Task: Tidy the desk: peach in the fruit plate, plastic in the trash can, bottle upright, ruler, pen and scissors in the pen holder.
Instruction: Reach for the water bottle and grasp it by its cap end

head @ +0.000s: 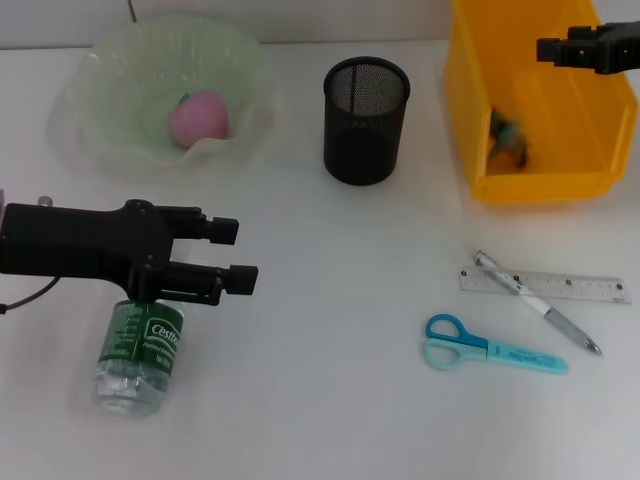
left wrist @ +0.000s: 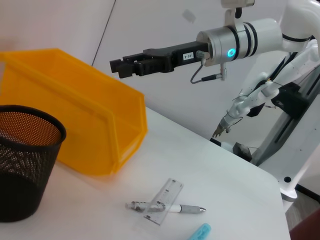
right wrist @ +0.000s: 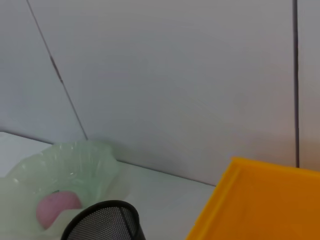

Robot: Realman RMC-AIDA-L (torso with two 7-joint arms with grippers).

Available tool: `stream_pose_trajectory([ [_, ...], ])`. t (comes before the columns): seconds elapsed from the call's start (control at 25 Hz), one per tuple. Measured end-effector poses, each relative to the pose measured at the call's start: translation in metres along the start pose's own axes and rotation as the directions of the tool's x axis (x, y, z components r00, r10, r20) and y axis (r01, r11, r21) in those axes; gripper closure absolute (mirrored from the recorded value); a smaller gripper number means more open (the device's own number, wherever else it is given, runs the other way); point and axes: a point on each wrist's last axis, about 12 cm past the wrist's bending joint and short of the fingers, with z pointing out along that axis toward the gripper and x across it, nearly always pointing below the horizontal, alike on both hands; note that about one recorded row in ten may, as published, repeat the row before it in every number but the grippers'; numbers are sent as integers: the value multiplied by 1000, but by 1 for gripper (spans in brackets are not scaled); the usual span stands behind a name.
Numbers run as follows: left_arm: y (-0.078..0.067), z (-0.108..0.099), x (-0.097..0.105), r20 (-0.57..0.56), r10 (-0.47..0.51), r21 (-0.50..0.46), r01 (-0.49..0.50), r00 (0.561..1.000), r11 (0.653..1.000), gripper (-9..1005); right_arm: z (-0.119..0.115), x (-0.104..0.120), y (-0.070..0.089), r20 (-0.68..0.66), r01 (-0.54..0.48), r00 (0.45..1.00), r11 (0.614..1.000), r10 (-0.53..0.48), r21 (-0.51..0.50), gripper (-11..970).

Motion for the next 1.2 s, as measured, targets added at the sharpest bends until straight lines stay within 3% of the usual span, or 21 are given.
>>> stream_pose_trajectory([
  [0.12, -1, -1, 0, -1, 2, 7, -2, 1000, 1000, 197, -4, -1, 3, 5, -6, 1000, 999, 6, -38, 348],
  [0.28, -1, -2, -3, -5, -2, 13, 2, 1000, 1000, 197, -18, 0, 8, 36, 3, 999, 993, 1, -122, 321],
  [0.36, -1, -4, -9, -12, -19, 5, 19, 1000, 1000, 197, -34, 4, 15, 72, 17, 997, 976, -2, -219, 308],
  [0.52, -3, -14, -27, -41, -59, -46, 57, 997, 997, 197, -67, 27, 37, 162, 127, 985, 887, -60, -445, 282],
  [0.6, -6, -21, -42, -52, -84, -90, 79, 995, 993, 197, -78, 47, 47, 205, 191, 974, 836, -97, -514, 275],
  [0.72, -6, -21, -42, -52, -84, -90, 79, 995, 993, 197, -83, 74, 56, 227, 220, 968, 808, -111, -546, 276],
  [0.76, -12, -24, -71, -115, -146, -179, 124, 983, 976, 197, -83, 83, 57, 233, 217, 967, 809, -102, -547, 276],
  [0.8, -12, -24, -71, -115, -146, -179, 124, 983, 976, 197, -82, 93, 59, 242, 214, 966, 806, -91, -551, 276],
  [0.84, -13, -21, -87, -172, -217, -265, 167, 961, 950, 197, -82, 102, 61, 252, 208, 965, 805, -76, -555, 276],
  [0.92, -13, -21, -87, -172, -217, -265, 167, 961, 950, 197, -79, 118, 65, 275, 202, 960, 801, -48, -564, 277],
  [1.0, -9, -6, -113, -237, -347, -428, 223, 907, 876, 197, -77, 130, 69, 297, 203, 955, 798, -31, -568, 277],
  [1.04, -6, -1, -116, -251, -373, -462, 228, 893, 857, 197, -76, 134, 71, 306, 204, 952, 797, -26, -569, 277],
  [1.16, -3, 2, -118, -261, -392, -489, 229, 882, 842, 197, -74, 141, 74, 319, 210, 948, 801, -25, -560, 278],
  [1.2, 12, 21, -123, -307, -476, -581, 234, 824, 780, 197, -73, 143, 74, 319, 210, 947, 802, -26, -560, 278],
])
